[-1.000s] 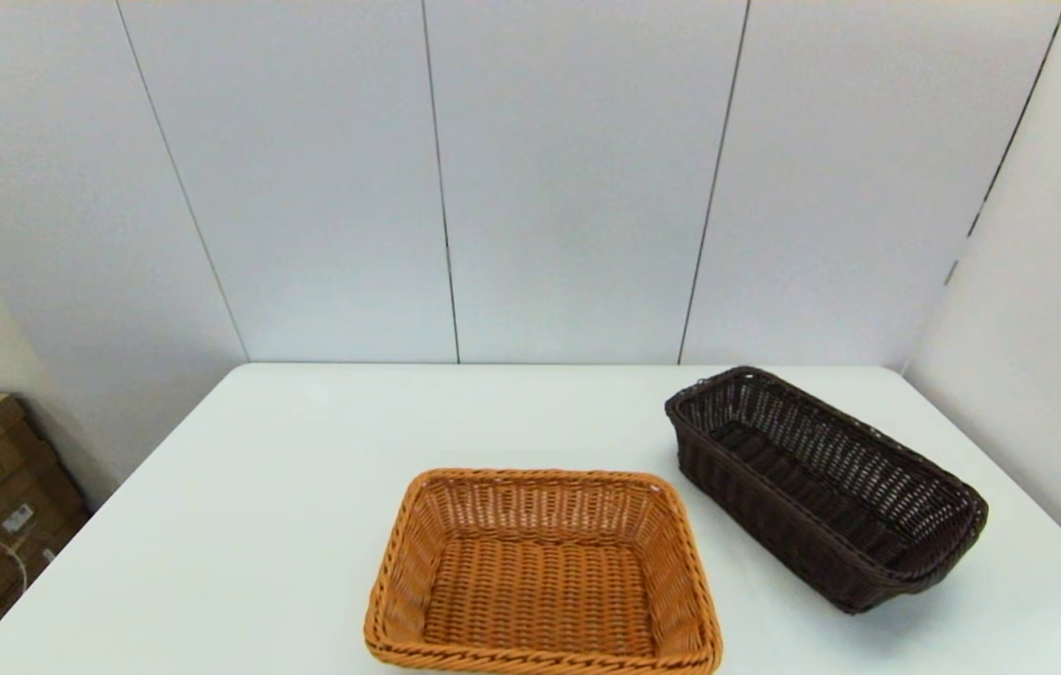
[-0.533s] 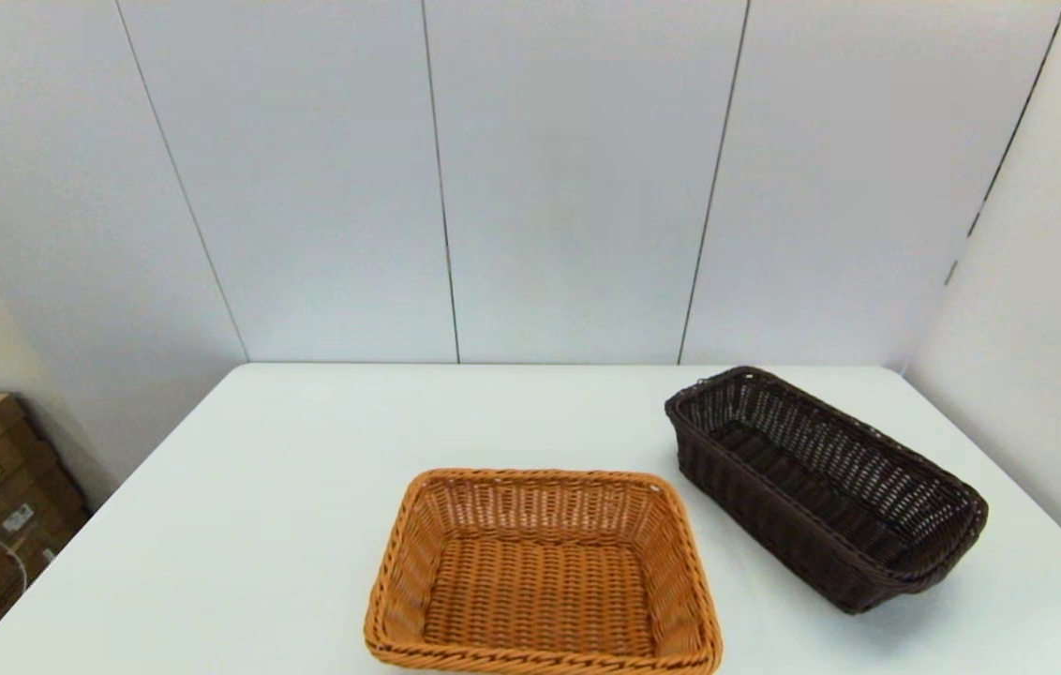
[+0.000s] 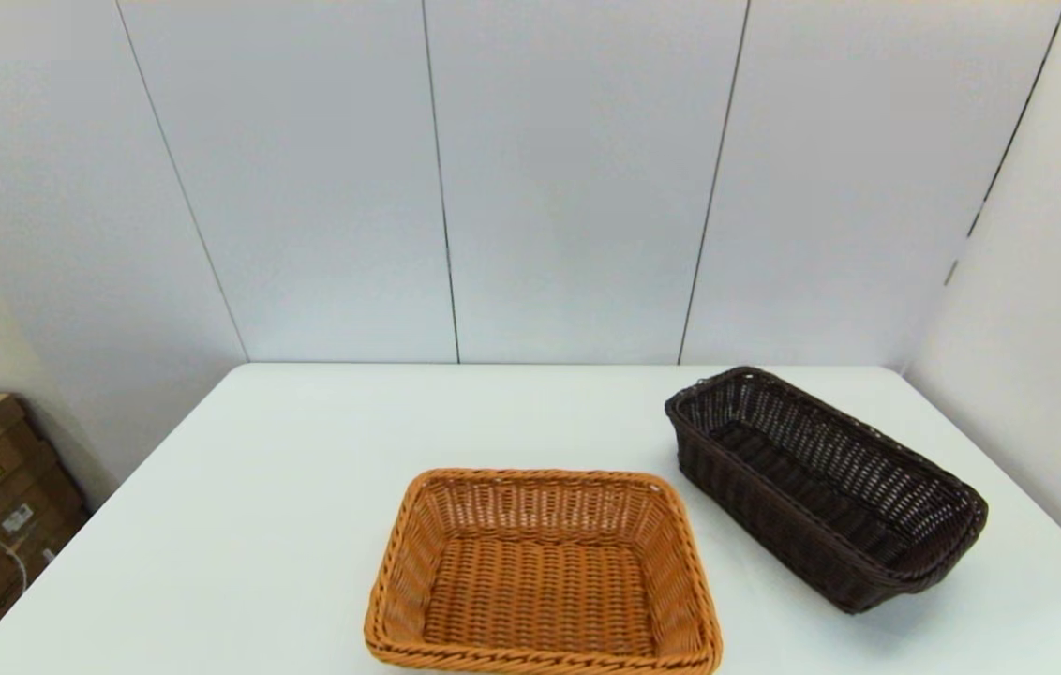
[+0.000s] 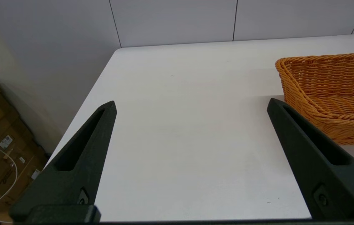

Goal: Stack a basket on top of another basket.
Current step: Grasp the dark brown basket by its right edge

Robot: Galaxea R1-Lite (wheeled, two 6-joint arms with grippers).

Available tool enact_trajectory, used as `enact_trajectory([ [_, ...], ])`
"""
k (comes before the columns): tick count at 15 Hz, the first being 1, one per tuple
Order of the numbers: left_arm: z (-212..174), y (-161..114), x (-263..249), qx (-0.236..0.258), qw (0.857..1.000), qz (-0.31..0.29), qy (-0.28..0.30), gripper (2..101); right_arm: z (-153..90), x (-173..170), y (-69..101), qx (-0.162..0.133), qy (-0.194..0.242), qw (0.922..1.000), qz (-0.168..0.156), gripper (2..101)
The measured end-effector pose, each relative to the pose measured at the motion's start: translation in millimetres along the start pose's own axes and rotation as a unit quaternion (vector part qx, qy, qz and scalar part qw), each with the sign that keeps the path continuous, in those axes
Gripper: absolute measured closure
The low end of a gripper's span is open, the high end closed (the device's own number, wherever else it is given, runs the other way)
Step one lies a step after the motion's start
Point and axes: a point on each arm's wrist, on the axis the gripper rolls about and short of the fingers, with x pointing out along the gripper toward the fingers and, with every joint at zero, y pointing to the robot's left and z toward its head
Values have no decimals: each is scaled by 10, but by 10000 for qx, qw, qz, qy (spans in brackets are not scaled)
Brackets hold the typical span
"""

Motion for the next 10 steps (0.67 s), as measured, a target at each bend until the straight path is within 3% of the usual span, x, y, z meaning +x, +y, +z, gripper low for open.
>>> enact_trajectory([
  [2,0,0,0,11,10000,-2,-2,54,295,278,2,417,812,9958,-101,43],
  [4,-1,0,0,7,10000,0,2,54,460,614,9,865,1570,9836,-218,43],
  [7,-1,0,0,5,10000,0,0,54,537,1162,89,1494,2464,9559,-564,43],
  [10,-1,0,0,-2,10000,0,0,54,514,1638,207,2073,3002,9251,-1057,43],
])
